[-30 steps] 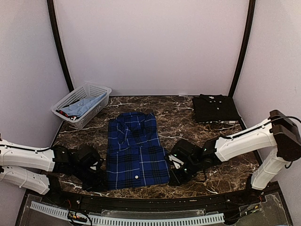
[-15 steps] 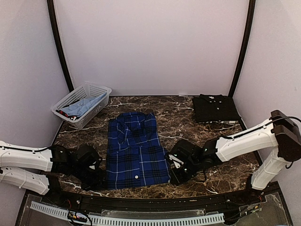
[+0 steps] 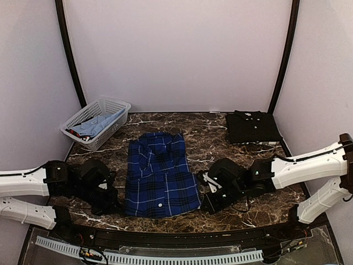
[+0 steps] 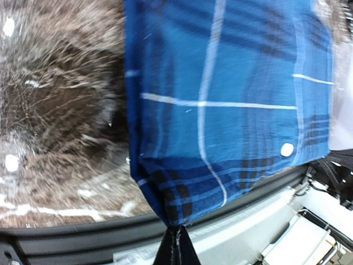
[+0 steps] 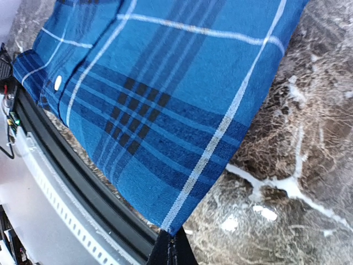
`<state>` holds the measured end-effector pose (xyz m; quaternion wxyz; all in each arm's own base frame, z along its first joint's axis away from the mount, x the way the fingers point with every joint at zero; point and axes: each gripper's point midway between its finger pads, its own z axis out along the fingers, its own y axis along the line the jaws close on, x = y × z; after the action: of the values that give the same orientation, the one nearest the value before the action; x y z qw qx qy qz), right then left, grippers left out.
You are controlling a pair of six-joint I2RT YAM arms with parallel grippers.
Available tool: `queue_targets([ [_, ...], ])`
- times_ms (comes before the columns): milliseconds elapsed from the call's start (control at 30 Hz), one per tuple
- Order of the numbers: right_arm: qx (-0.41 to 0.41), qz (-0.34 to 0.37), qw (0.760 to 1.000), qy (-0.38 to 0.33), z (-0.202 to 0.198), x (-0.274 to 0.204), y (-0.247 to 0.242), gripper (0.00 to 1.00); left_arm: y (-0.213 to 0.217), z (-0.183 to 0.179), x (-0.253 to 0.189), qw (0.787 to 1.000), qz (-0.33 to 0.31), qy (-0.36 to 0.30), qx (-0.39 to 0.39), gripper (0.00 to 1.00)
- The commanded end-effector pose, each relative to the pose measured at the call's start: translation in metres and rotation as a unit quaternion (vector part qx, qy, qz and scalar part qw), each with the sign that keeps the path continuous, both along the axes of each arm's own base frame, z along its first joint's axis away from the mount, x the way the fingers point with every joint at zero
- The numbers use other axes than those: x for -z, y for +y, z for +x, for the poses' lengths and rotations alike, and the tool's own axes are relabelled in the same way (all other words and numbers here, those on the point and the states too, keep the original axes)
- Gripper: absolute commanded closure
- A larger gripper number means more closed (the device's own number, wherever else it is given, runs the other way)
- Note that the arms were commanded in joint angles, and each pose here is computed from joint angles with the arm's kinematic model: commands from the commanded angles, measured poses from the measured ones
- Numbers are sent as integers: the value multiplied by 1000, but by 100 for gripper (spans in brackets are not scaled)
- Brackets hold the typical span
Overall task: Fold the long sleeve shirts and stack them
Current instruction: Fold the 2/3-rectangle-folded shirt at the center of the board.
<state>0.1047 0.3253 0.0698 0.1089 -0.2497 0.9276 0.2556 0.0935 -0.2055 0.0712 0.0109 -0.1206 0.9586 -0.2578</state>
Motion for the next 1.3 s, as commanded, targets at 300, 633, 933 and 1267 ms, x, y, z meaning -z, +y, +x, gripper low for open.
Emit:
queue_targets([
  [300, 62, 67, 988, -127, 142, -116, 25, 100, -3, 110, -97, 986, 18, -164, 4, 100],
  [633, 111, 104, 979, -135, 336, -52, 89, 100, 21, 321, -40, 965, 114, -221, -83, 100],
  [933, 113, 94, 987, -60, 346, 43, 108, 100, 16, 341, 43, 971, 142, -157, -111, 100],
  [1267, 125, 58, 990, -40, 245, 44, 35, 100, -40, 236, 52, 983, 108, -129, -73, 100],
])
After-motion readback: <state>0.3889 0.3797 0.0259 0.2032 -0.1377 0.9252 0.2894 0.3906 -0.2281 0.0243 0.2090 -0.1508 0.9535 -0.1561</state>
